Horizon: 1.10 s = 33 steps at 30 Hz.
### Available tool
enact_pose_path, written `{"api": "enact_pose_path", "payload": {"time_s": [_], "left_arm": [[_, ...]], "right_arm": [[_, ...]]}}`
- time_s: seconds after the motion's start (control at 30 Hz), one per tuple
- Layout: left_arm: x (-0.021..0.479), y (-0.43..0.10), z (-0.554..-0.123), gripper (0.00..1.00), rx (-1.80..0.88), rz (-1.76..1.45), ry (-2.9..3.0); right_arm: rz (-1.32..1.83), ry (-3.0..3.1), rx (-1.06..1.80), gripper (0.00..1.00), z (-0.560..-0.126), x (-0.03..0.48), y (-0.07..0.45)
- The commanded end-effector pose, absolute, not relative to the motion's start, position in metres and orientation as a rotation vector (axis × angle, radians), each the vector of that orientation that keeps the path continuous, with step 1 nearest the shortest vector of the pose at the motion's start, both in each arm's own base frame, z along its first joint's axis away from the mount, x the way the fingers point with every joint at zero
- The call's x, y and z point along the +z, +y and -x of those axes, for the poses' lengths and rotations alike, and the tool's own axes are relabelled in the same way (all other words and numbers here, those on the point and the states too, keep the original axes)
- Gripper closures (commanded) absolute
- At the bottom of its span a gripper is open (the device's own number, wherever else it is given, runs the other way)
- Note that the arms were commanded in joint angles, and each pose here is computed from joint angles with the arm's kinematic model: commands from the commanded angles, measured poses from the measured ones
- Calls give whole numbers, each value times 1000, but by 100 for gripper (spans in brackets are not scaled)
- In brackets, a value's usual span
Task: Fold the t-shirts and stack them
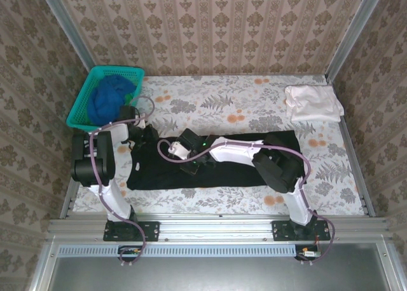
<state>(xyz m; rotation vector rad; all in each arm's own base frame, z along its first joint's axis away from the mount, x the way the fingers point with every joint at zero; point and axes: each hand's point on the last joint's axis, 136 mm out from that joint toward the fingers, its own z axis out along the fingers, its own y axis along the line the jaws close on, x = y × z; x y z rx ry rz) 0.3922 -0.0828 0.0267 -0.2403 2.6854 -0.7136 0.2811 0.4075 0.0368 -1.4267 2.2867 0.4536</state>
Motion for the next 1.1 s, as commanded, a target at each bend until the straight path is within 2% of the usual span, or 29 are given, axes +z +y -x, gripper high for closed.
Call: {"api": "enact_pose_path", "payload": {"time_s": [0.0,0.17,0.27,0.4,0.47,0.57,0.67,0.77,0.83,0.9,0.97,1.07], "left_arm": [[26,-78,-395,84,-707,223,2694],[25,-78,-394,84,-706,225,2698],[24,-78,-394,84,-706,225,2699],[25,-77,-394,85,-706,227,2700],[25,-78,-394,84,-708,228,2701],[26,-78,-395,84,-709,230,2697],[31,-78,-397,85,-708,227,2688],[48,-81,-402,84,-706,216,2658],[66,-84,-405,78,-685,196,2632],[90,-85,-405,71,-642,174,2593],[107,-83,-401,65,-598,162,2568],[119,-80,-380,63,-510,159,2559]], "right_arm": [[1449,2227,511,92,-269,62,402],[1464,2233,572,90,-244,59,390],[1448,2249,561,84,-236,57,375],[1436,2261,562,72,-222,63,355],[1435,2259,571,57,-216,68,346],[1406,2254,622,45,-212,83,340],[1365,2195,688,40,-214,104,350],[1236,2178,658,31,-241,105,366],[1141,2265,483,31,-270,87,364],[985,2349,324,31,-306,71,344],[805,2447,338,31,-334,63,321],[643,2516,396,30,-355,60,293]]}}
